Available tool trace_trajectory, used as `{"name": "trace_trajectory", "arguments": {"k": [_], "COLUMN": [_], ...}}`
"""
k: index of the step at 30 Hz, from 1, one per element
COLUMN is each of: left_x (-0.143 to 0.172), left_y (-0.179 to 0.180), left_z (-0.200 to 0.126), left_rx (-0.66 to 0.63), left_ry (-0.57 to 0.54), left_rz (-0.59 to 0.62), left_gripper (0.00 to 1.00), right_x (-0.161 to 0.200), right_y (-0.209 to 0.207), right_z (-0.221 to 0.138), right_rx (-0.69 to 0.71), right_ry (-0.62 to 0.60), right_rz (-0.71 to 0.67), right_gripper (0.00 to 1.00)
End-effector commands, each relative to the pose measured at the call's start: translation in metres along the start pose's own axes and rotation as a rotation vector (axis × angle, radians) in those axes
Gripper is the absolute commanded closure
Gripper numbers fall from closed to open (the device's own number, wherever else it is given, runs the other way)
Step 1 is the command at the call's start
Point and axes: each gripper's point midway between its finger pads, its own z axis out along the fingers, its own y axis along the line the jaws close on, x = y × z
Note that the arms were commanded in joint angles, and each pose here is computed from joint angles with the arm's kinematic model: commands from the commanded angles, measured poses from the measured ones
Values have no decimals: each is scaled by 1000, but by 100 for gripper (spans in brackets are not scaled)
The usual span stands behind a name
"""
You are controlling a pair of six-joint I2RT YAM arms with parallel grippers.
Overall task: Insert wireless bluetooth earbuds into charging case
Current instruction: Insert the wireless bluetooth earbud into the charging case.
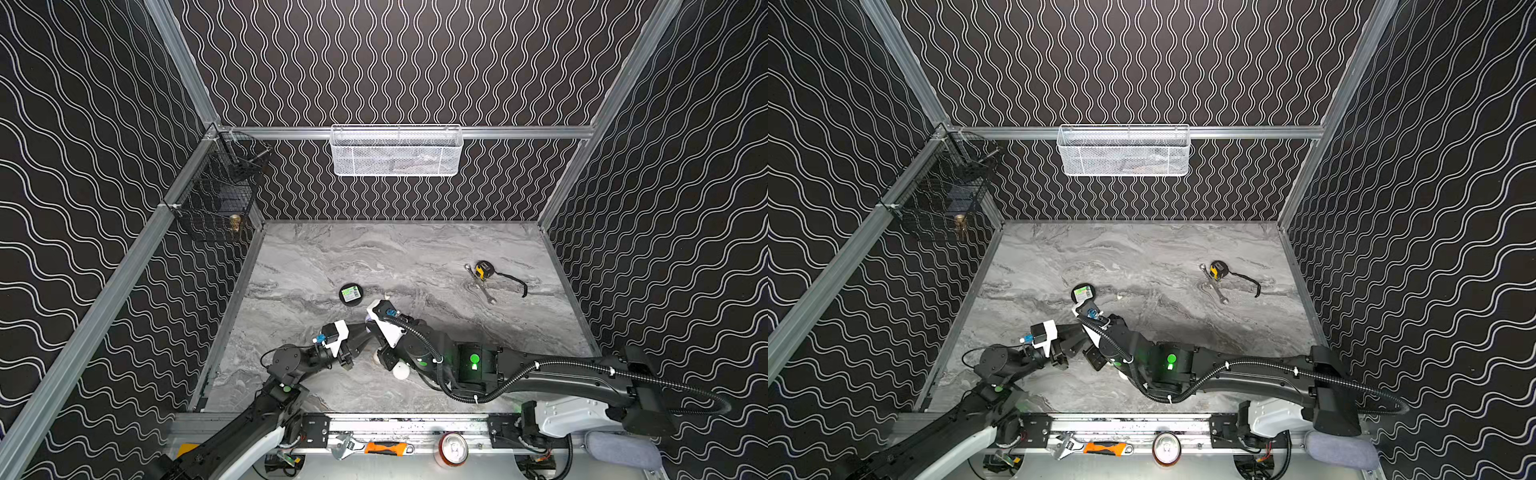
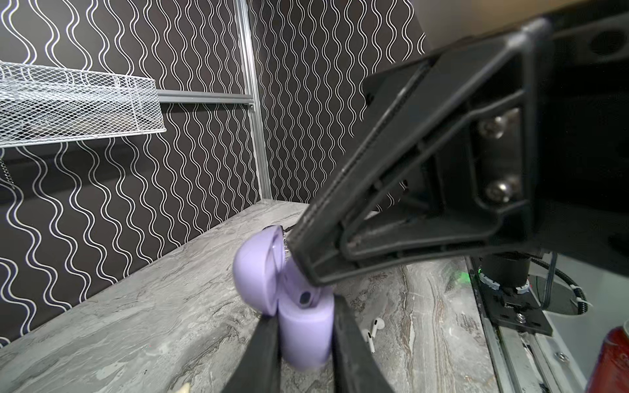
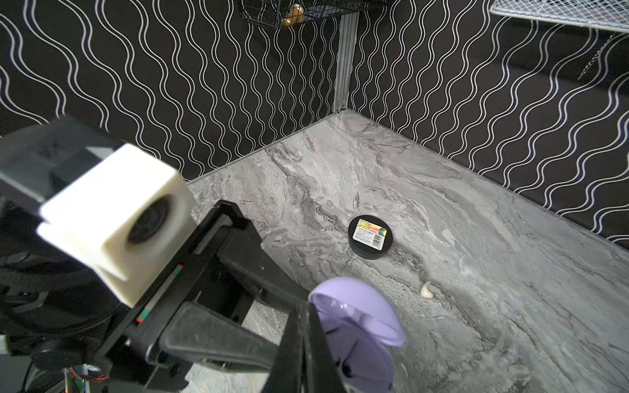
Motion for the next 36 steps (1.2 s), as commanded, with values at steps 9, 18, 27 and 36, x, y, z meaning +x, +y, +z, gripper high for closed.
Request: {"name": "trace_trajectory", "arguments": {"k": [9, 18, 27, 36], "left_x": [-10, -10, -11, -11], "left_y": [-1, -1, -1, -2], "left_z": [0, 1, 0, 0], "left_rx": [3, 8, 3, 7], "left_ry": [-33, -40, -40, -45], "left_rz": [31, 29, 35, 37], "left_gripper": [100, 100, 100, 100], "right_x": [1, -34, -7, 7], "right_y": [-6, -8, -16, -18], "right_z": [-4, -17, 9, 6], "right_rx": [27, 8, 90, 68], "right_ry": [6, -77, 9, 28], "right_rz": [30, 45, 12, 41], "right_gripper": [95, 94, 97, 98]}}
